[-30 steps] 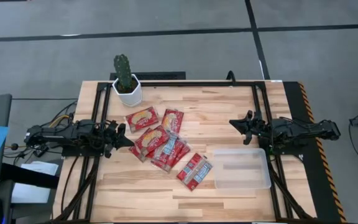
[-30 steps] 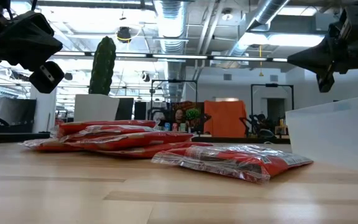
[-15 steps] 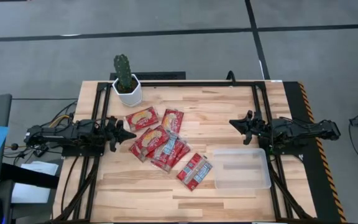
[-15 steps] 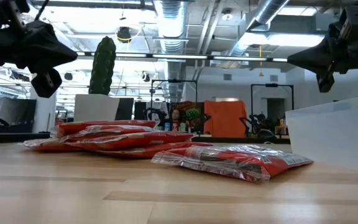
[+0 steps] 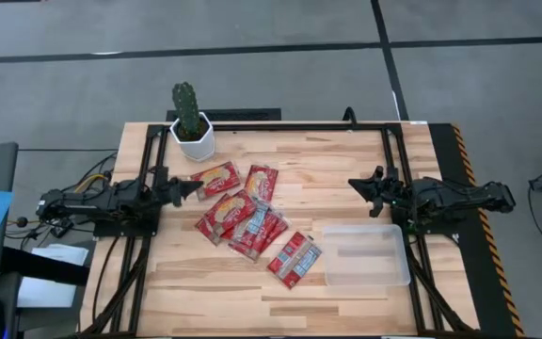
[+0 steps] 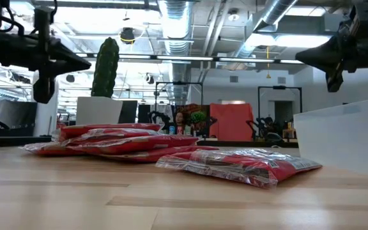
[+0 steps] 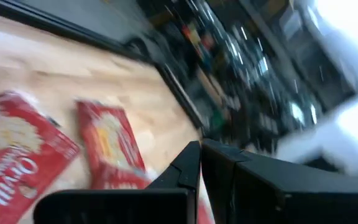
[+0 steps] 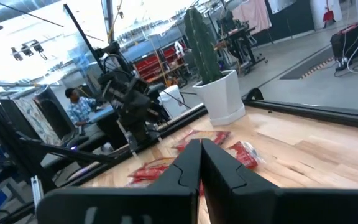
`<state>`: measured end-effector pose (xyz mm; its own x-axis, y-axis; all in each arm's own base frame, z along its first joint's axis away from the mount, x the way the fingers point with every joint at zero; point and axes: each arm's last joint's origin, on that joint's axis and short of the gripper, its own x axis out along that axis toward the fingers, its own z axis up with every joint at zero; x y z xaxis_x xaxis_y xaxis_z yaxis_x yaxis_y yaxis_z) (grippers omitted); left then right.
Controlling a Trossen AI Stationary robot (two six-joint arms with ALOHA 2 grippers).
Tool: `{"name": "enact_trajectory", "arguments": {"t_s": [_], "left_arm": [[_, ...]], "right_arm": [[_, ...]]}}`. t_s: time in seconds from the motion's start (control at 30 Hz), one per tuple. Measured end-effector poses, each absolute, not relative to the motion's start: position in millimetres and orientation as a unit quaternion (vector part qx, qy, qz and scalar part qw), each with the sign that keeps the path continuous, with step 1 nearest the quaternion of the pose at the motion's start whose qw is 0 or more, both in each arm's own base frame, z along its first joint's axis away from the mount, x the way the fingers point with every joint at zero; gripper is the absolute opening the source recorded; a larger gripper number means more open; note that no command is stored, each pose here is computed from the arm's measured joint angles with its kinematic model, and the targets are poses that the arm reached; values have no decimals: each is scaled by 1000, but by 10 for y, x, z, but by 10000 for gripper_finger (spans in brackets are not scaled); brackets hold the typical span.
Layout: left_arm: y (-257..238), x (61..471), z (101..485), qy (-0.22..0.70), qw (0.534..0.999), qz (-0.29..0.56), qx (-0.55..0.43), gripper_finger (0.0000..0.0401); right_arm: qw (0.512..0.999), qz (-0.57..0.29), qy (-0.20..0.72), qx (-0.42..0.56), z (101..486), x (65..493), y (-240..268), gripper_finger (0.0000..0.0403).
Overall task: Sort popcorn bags into baskets
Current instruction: Put the popcorn bag into the transparent bin
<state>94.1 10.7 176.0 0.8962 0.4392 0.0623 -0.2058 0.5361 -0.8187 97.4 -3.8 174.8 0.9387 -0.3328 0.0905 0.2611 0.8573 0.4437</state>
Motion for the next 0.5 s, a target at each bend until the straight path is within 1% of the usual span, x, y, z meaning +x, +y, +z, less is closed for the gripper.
{"name": "enact_trajectory", "arguments": {"t_s": [0.07, 0.23, 0.33, 0.43, 0.5], "left_arm": [[124, 931, 1773, -158, 844, 207, -470, 15], [149, 907, 1834, -219, 801, 224, -510, 55], [157, 888, 1903, -256, 791, 221, -510, 82], [158, 878, 1972, -283, 788, 208, -506, 110], [154, 876, 2018, -289, 790, 194, -504, 130]], "right_arm": [[960, -154, -84, 219, 1752, 974, -38, 37], [938, -153, -130, 283, 1841, 957, -51, 37], [916, -138, -181, 331, 1943, 932, -62, 37], [909, -142, -214, 329, 2004, 913, -77, 39], [905, -147, -229, 329, 2076, 892, -92, 48]]}}
